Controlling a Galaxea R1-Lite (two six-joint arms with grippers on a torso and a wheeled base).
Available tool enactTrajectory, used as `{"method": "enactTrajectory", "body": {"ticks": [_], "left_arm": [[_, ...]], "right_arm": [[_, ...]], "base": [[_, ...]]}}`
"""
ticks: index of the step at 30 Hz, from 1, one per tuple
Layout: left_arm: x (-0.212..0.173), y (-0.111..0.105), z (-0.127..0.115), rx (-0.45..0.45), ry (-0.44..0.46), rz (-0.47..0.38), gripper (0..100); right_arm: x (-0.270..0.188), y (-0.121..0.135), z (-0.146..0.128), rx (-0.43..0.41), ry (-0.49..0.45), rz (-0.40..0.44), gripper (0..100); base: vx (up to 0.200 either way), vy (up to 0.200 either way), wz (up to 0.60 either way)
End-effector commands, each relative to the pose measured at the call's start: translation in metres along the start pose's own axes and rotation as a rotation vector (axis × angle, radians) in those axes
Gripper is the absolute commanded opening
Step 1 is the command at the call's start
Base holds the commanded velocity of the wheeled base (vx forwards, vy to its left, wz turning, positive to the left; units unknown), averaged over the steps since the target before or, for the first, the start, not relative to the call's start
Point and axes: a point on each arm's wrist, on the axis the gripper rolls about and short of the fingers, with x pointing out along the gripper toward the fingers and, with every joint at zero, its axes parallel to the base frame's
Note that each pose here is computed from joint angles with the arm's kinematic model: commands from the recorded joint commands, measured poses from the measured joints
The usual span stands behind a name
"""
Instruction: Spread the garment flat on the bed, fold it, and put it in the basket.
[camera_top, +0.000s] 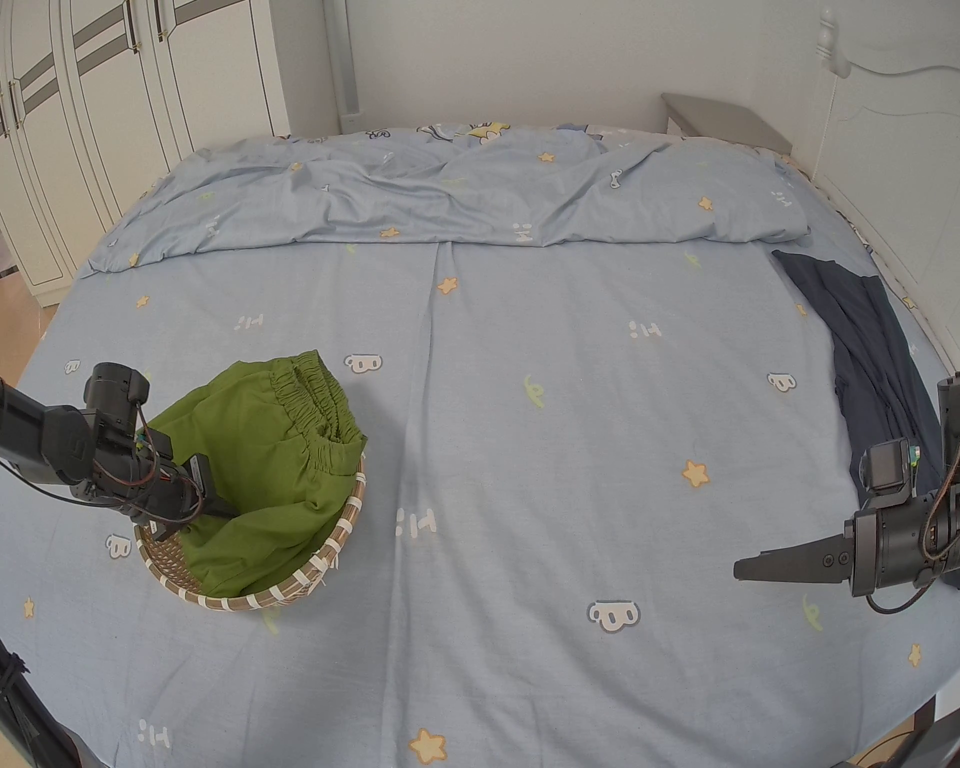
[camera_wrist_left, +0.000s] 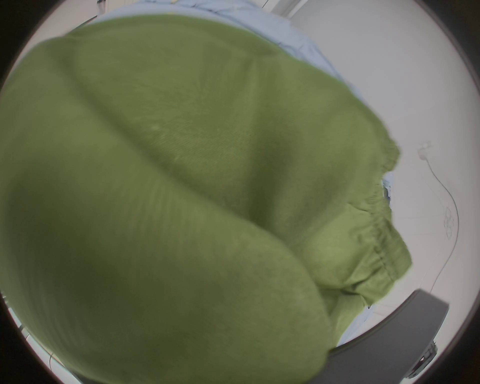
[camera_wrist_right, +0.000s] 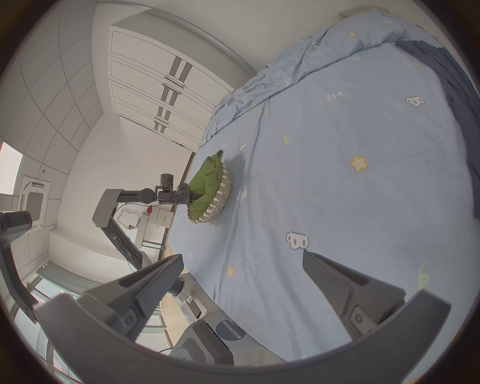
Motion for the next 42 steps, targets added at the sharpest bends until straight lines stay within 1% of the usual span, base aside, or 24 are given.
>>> {"method": "enactTrajectory", "body": {"ticks": [1,5,9,10,12,14,15,16,19,20,21,24,27,30,32,34,37,38,39,40,41,42], "left_arm": [[0.035,0.007,-0.003,-0.035,0.093,0.061,0],[0.042,0.01,-0.002,-0.044,0.103,0.113,0],[0.037,0.007,-0.001,-0.045,0.108,0.119,0],[0.036,0.007,-0.001,-0.045,0.109,0.119,100],[0.033,0.004,-0.001,-0.039,0.104,0.115,100],[0.016,-0.005,0.002,-0.022,0.057,0.094,100],[0.014,-0.006,0.002,-0.021,0.054,0.093,100],[-0.002,-0.012,0.003,-0.01,0.019,0.078,100],[-0.032,-0.023,0.001,0.011,-0.034,0.064,100],[-0.032,-0.023,0.001,0.011,-0.034,0.064,100],[-0.053,-0.03,-0.002,0.03,-0.083,0.079,100],[-0.08,-0.039,-0.009,0.051,-0.124,0.081,100],[-0.092,-0.045,-0.012,0.066,-0.143,0.07,100],[-0.095,-0.048,-0.015,0.075,-0.147,0.068,100],[-0.098,-0.048,-0.016,0.075,-0.149,0.075,100],[-0.109,-0.05,-0.019,0.08,-0.172,0.093,100],[-0.128,-0.054,-0.029,0.105,-0.2,0.129,100],[-0.143,-0.061,-0.04,0.16,-0.221,0.136,100],[-0.155,-0.066,-0.049,0.194,-0.238,0.129,100],[-0.161,-0.068,-0.053,0.204,-0.246,0.124,100],[-0.177,-0.073,-0.067,0.241,-0.273,0.094,100],[-0.184,-0.076,-0.074,0.258,-0.285,0.075,100]], "right_arm": [[0.0,0.0,0.0,0.0,0.002,0.001,100],[0.001,0.0,-0.001,0.002,0.004,0.0,100],[0.001,0.0,-0.001,0.002,0.004,0.0,100],[0.0,0.0,-0.001,0.001,0.003,0.001,100],[0.0,0.0,0.0,-0.001,0.001,0.001,100],[0.0,0.0,0.0,-0.001,0.001,0.001,100],[0.0,0.0,-0.001,0.0,0.002,0.001,100],[0.0,0.0,0.0,-0.001,0.001,0.001,100],[0.0,0.0,0.0,-0.002,0.0,0.002,100],[0.0,0.0,0.0,-0.002,0.0,0.002,100],[-0.001,0.001,0.0,-0.003,-0.002,0.002,100],[-0.003,0.002,0.0,-0.008,-0.009,0.005,100],[-0.003,0.002,-0.001,-0.009,-0.01,0.005,100],[-0.003,0.002,-0.001,-0.01,-0.011,0.005,100],[-0.003,0.002,-0.001,-0.01,-0.011,0.005,100],[-0.004,0.002,0.0,-0.01,-0.016,0.003,100],[-0.007,0.003,0.0,-0.017,-0.031,0.001,100],[-0.011,0.006,-0.001,-0.029,-0.048,0.002,100],[-0.017,0.009,-0.002,-0.044,-0.068,0.001,100],[-0.019,0.011,-0.002,-0.053,-0.078,0.0,100],[-0.027,0.017,-0.006,-0.08,-0.112,-0.011,100],[-0.031,0.019,-0.008,-0.093,-0.127,-0.017,100]], "base": [[0.0,0.0,0.0],[0.0,0.0,0.0],[0.0,0.0,0.0],[0.0,0.0,0.0],[0.0,0.0,0.0],[0.0,0.0,0.0],[0.0,0.0,0.0],[0.0,0.0,0.0],[0.0,0.0,0.0],[0.0,0.0,0.0],[0.0,0.0,0.0],[0.0,0.0,0.0],[0.0,0.0,0.0],[0.0,0.0,0.0],[0.0,0.0,0.0],[0.0,0.0,0.0],[0.0,0.0,0.0],[0.0,0.0,0.0],[0.0,0.0,0.0],[0.0,0.0,0.0],[0.0,0.0,0.0],[0.0,0.0,0.0]]}}
